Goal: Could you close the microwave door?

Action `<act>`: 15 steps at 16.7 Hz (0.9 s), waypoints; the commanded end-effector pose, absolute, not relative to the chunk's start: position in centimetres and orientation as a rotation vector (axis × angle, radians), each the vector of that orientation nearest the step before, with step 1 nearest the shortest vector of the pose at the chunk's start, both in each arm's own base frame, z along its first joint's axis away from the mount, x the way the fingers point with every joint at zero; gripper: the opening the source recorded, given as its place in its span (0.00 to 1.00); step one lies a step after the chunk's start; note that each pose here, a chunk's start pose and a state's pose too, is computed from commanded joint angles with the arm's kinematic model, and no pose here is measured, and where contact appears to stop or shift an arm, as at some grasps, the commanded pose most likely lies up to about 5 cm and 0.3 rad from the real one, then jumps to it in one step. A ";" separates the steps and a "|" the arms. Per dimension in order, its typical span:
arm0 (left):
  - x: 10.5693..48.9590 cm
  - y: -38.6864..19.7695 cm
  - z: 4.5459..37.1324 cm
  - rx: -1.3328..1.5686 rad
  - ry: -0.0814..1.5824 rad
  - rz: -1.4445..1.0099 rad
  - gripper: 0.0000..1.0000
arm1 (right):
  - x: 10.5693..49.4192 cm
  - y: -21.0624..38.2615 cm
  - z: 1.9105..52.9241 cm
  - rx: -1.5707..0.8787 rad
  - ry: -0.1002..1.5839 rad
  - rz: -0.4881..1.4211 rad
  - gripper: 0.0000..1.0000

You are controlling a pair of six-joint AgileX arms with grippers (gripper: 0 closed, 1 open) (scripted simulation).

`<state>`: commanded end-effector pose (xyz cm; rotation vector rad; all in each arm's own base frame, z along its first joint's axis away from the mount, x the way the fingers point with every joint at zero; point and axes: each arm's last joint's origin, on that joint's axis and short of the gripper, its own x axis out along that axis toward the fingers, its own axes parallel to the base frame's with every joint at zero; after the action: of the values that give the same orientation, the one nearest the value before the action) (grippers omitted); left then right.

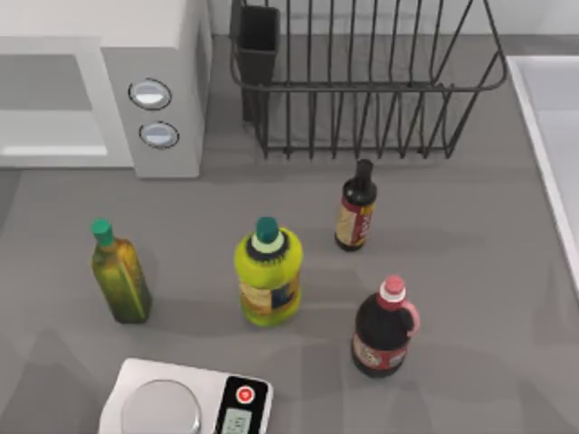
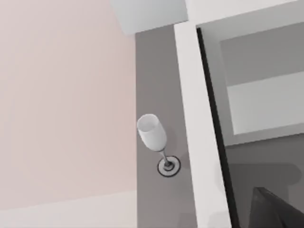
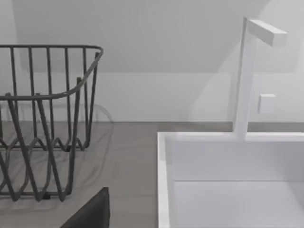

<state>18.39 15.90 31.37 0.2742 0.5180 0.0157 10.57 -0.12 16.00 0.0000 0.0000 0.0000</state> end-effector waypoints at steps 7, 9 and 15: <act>20.4 28.9 26.1 0.076 0.753 -0.016 0.00 | 10.6 -0.1 16.0 0.000 0.000 0.000 1.00; 19.8 30.5 24.9 0.028 0.777 -0.019 0.00 | 10.6 -0.1 16.0 0.000 0.000 0.000 1.00; 19.6 30.9 24.4 0.011 0.787 -0.021 0.00 | 10.6 -0.1 16.0 0.000 0.000 0.000 1.00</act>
<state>19.65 30.90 24.38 0.0107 0.7870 -0.0208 10.57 -0.12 16.00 0.0000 0.0000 0.0000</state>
